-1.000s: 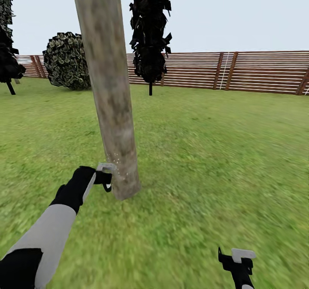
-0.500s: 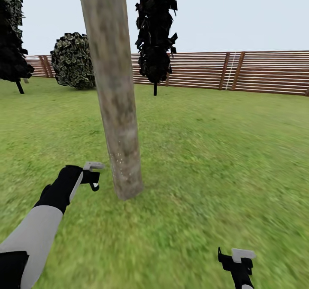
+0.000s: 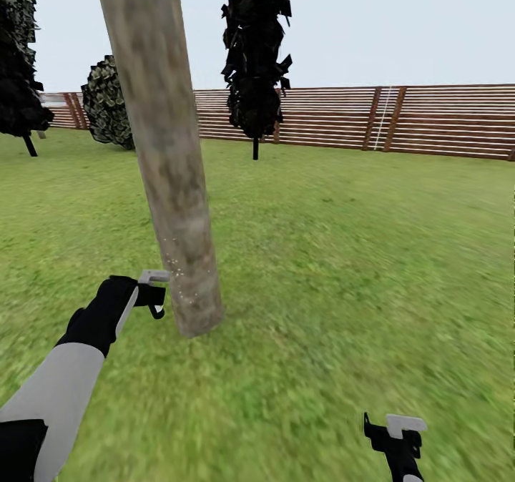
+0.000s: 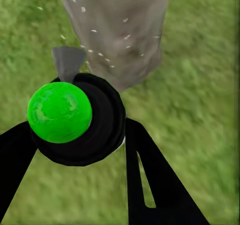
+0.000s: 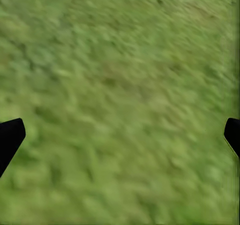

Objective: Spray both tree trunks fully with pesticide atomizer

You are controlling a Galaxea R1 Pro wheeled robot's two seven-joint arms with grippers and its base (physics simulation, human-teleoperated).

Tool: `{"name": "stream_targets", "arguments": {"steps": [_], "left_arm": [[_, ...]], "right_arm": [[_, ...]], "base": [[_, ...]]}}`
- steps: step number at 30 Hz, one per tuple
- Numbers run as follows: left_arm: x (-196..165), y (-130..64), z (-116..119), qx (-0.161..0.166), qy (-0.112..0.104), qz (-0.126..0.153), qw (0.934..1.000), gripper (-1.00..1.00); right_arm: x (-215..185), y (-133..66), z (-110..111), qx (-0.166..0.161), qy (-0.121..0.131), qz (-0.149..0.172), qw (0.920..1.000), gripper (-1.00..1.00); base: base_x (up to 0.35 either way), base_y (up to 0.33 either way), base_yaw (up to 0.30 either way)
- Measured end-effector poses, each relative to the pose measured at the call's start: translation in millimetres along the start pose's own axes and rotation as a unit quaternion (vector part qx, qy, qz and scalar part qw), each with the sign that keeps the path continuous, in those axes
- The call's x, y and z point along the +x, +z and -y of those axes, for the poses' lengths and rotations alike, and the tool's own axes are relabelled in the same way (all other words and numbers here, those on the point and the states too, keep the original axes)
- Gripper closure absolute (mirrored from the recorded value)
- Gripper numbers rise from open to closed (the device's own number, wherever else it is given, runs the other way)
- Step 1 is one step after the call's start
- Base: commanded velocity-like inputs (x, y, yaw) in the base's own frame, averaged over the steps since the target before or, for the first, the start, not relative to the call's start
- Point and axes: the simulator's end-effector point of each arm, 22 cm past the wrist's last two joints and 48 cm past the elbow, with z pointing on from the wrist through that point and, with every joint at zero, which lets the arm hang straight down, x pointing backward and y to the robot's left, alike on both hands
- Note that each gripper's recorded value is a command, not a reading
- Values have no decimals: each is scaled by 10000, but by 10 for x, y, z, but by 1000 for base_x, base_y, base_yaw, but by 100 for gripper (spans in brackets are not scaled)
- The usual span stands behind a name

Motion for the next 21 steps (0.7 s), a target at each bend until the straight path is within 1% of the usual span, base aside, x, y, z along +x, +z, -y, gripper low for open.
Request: {"name": "stream_targets", "arguments": {"steps": [7, 13, 16, 21], "left_arm": [[6, 1, -4, -8, 2, 1, 10000, 100], [21, 6, -40, -58, 8, -9, 10000, 100], [43, 13, -78, -93, 9, -32, 10000, 100], [72, 26, -89, -116, 10, -67, 9999, 100]], "right_arm": [[-1, -1, -1, -2, 0, 1, 10000, -100], [0, 0, -1, -3, 0, 0, 10000, -100], [0, -1, -12, -10, 4, -1, 10000, -100], [0, -2, -14, -11, 5, -2, 10000, -100]], "base": [[113, -273, 0], [17, -274, 2], [1, -275, 189], [1, -276, 268]]}}
